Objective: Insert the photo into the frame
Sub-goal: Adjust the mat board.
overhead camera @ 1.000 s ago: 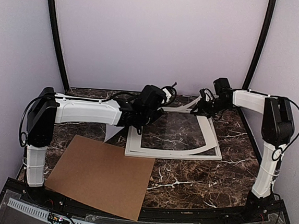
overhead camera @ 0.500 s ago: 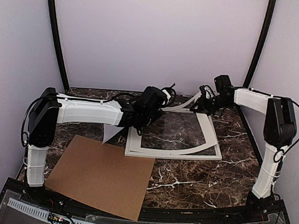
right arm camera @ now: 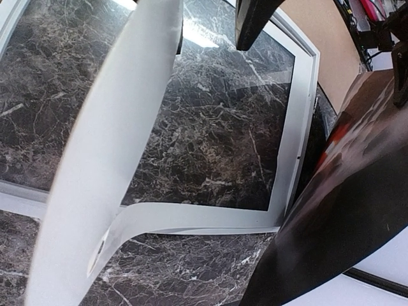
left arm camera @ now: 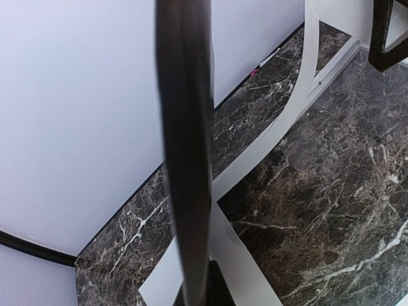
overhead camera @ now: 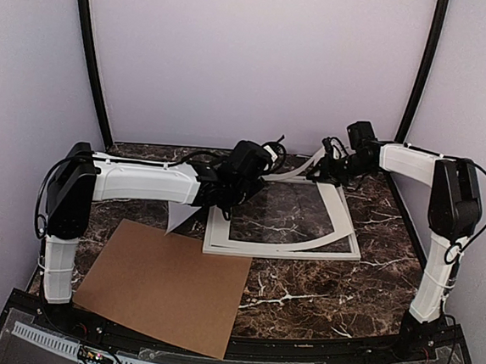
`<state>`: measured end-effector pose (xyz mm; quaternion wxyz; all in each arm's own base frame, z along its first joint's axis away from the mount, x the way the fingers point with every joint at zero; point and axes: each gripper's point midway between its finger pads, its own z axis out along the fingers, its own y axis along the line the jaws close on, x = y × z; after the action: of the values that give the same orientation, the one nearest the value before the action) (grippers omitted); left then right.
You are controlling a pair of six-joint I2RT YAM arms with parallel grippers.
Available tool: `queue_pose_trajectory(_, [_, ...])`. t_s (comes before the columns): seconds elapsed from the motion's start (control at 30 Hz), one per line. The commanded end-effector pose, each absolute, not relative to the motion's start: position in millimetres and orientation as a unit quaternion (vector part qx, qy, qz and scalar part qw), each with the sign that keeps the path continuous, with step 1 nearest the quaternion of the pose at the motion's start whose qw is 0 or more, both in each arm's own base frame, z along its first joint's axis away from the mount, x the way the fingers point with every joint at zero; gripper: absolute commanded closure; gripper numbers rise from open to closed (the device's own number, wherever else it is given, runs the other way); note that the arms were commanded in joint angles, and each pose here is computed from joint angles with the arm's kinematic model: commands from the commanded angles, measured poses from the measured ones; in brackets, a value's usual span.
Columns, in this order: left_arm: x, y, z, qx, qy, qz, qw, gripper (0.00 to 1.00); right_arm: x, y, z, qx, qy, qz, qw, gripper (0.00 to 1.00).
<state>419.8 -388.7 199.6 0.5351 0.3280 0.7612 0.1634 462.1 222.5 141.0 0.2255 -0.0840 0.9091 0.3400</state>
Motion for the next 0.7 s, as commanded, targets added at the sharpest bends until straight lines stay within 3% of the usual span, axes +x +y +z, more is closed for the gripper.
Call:
queue_pose_trajectory(0.0, [423, -389, 213, 0.316, 0.759, 0.163, 0.546, 1.00, 471, 226, 150, -0.095, 0.905, 0.333, 0.247, 0.71])
queue_pose_trajectory(0.67, [424, -393, 216, 0.318, 0.754, 0.157, 0.553, 1.00, 490, 200, 100, -0.042, 0.917, 0.333, 0.217, 0.59])
